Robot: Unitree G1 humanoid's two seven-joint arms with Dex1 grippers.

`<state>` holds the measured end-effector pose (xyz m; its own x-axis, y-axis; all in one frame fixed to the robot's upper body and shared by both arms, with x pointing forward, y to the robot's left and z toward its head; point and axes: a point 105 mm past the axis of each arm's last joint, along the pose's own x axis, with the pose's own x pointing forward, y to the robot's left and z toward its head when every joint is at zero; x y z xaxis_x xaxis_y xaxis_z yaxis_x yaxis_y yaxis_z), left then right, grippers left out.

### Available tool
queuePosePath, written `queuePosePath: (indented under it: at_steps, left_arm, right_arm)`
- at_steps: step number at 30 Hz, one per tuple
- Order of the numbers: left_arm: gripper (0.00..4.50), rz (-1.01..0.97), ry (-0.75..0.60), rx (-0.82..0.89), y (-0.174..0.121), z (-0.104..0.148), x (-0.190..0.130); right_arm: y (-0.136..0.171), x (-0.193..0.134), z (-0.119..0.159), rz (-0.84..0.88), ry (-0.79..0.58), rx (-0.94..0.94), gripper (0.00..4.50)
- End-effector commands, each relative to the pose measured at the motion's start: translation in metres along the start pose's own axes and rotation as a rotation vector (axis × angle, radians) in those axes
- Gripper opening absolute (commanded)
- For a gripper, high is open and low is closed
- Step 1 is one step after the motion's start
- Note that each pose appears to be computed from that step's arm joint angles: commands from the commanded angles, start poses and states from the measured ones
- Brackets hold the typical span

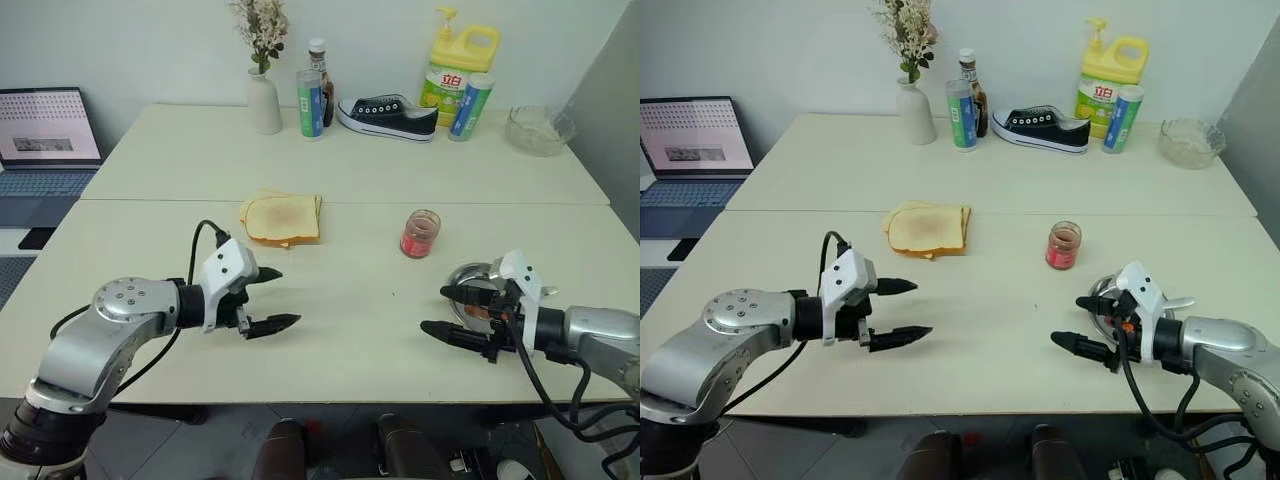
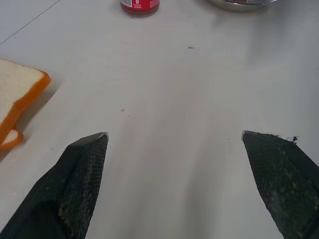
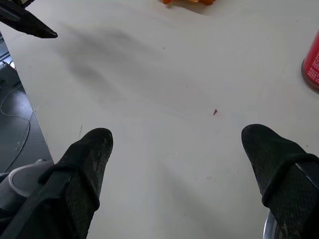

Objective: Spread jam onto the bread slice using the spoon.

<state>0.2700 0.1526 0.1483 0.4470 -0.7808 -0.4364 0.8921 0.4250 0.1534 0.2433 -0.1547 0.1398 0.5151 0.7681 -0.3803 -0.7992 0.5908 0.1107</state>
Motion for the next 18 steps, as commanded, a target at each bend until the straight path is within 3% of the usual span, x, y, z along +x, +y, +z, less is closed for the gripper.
queuePosePath:
  at_steps: [1,6,9,12,15,18]
  left_arm:
    - [4.5,-0.002,-0.015,0.039,0.003,0.007,0.0]
    - [4.5,-0.019,-0.036,-0.022,0.003,0.01,-0.006]
    - [4.5,0.021,-0.115,-0.128,0.017,0.018,-0.014]
    - [4.5,0.302,-0.365,-0.326,0.076,0.029,-0.034]
    - [4.5,0.513,-0.379,-0.392,0.104,0.013,-0.041]
    - [4.5,0.604,-0.412,-0.486,0.113,0.0,-0.037]
  right_arm:
    - [0.001,-0.003,0.01,-0.012,-0.039,-0.037,4.47]
    - [0.002,-0.003,0.014,-0.018,-0.056,-0.042,4.47]
    - [0.003,-0.003,0.02,-0.007,-0.066,-0.064,4.47]
    - [0.005,0.009,0.035,-0.002,-0.139,-0.079,4.47]
    - [0.014,0.026,0.049,0.028,-0.189,-0.108,4.47]
    - [0.023,0.045,0.063,0.054,-0.246,-0.143,4.47]
